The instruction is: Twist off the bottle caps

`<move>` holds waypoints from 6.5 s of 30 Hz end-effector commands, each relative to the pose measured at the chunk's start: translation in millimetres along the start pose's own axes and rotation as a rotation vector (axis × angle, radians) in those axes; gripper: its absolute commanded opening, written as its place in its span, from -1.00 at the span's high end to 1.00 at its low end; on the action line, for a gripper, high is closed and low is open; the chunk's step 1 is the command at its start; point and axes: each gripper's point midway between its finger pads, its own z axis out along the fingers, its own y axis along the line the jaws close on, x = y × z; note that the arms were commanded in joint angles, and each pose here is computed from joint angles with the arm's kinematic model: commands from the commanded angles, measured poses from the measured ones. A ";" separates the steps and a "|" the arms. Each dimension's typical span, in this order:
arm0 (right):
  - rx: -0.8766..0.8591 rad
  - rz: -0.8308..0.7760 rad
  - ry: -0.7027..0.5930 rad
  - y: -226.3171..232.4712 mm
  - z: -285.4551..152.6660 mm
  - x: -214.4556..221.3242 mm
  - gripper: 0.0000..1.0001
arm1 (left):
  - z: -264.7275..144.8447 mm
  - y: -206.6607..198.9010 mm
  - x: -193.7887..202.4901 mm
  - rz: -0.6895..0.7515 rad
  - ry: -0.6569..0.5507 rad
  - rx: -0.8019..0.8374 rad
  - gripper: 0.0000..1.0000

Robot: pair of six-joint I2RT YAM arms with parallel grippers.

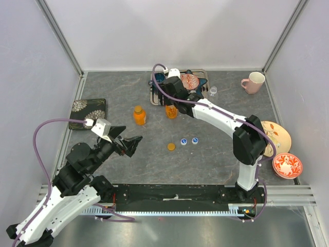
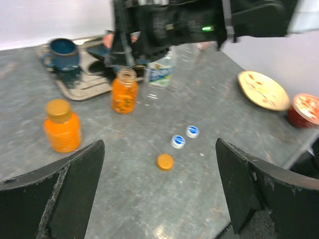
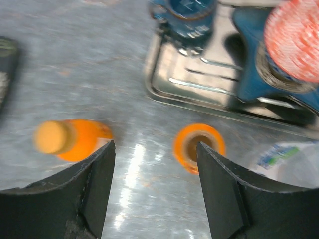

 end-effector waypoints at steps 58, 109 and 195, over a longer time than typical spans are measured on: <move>-0.317 -0.080 -0.187 75.0 -163.9 -57.2 0.96 | -14.2 64.5 -61.4 -0.047 -0.211 -0.413 -0.99; -0.984 0.028 -0.242 106.8 -356.3 -92.1 1.00 | 59.0 -115.4 -33.3 0.047 0.188 0.934 -0.70; -0.862 -0.119 -0.254 99.1 -317.1 -77.3 1.00 | 66.4 -150.4 -62.5 0.145 -0.013 0.718 0.67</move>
